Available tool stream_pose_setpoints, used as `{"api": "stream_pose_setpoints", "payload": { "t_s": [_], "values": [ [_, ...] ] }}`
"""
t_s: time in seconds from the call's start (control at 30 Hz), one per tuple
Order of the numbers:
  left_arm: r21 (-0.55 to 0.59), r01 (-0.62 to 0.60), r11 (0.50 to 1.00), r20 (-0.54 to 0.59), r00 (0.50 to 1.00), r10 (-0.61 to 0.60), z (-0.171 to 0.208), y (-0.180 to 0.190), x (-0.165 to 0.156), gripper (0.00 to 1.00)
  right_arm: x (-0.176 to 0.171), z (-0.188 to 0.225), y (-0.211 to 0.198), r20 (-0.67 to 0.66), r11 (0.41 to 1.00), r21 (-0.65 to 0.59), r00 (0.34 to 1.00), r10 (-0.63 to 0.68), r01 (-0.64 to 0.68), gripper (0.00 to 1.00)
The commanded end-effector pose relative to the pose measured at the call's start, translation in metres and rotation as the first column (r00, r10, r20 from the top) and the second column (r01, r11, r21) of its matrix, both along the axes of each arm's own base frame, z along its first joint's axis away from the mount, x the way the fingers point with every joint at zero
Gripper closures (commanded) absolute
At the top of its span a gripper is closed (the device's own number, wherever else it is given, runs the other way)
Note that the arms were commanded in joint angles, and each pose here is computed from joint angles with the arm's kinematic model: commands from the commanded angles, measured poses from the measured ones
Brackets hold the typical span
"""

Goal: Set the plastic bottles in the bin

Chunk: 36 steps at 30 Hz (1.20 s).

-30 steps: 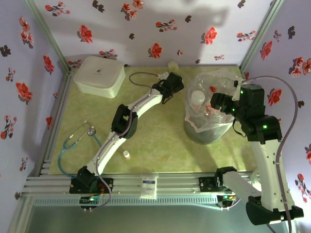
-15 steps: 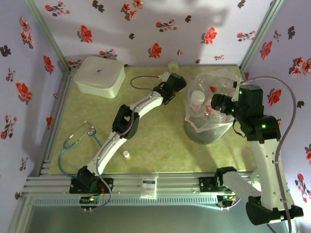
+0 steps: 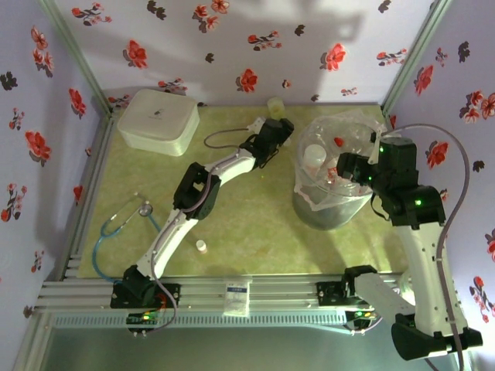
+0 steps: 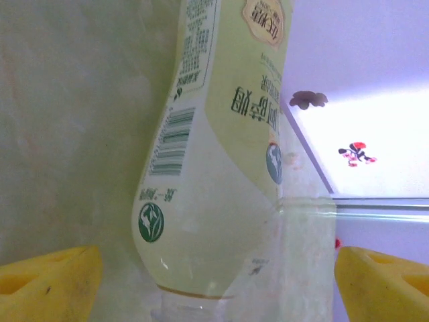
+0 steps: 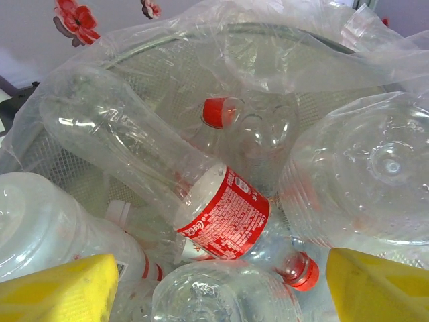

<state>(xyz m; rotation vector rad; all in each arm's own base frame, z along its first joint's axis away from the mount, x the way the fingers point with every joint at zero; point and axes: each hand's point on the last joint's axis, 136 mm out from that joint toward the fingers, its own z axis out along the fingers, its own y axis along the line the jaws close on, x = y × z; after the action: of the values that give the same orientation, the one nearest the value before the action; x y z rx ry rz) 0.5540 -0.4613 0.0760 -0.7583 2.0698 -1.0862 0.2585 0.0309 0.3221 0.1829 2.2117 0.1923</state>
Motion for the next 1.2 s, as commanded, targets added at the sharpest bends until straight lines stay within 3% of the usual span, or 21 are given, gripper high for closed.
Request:
{"api": "stream_pose_setpoints", "payload": {
  "t_s": [0.0,0.27,0.4,0.73,1.17],
  "values": [
    [-0.067,0.099,0.993,-0.162,0.981,-0.109,-0.036,-0.035,-0.049,0.1,-0.003,0.009,-0.006,0.038,0.999,-0.03,0.999,-0.013,0.014,0.18],
    [-0.192,0.099,0.976,-0.205,0.969,-0.138,-0.029,-0.049,-0.058,0.13,-0.003,0.01,-0.007,0.045,0.999,-0.028,0.999,-0.016,0.017,0.18],
    [-0.148,0.102,0.984,-0.22,0.967,-0.133,-0.026,-0.047,-0.056,0.12,-0.005,0.013,-0.009,0.051,0.999,-0.035,0.998,-0.02,0.022,0.18],
    [-0.17,0.037,0.985,-0.279,0.957,-0.084,-0.052,-0.042,-0.041,0.15,-0.01,0.017,-0.013,0.064,0.998,-0.053,0.998,-0.03,0.034,0.16],
    [-0.15,-0.029,0.988,-0.32,0.947,-0.021,-0.073,-0.02,-0.028,0.4,-0.012,0.019,-0.014,0.072,0.998,-0.054,0.997,-0.032,0.036,0.16]
  ]
}}
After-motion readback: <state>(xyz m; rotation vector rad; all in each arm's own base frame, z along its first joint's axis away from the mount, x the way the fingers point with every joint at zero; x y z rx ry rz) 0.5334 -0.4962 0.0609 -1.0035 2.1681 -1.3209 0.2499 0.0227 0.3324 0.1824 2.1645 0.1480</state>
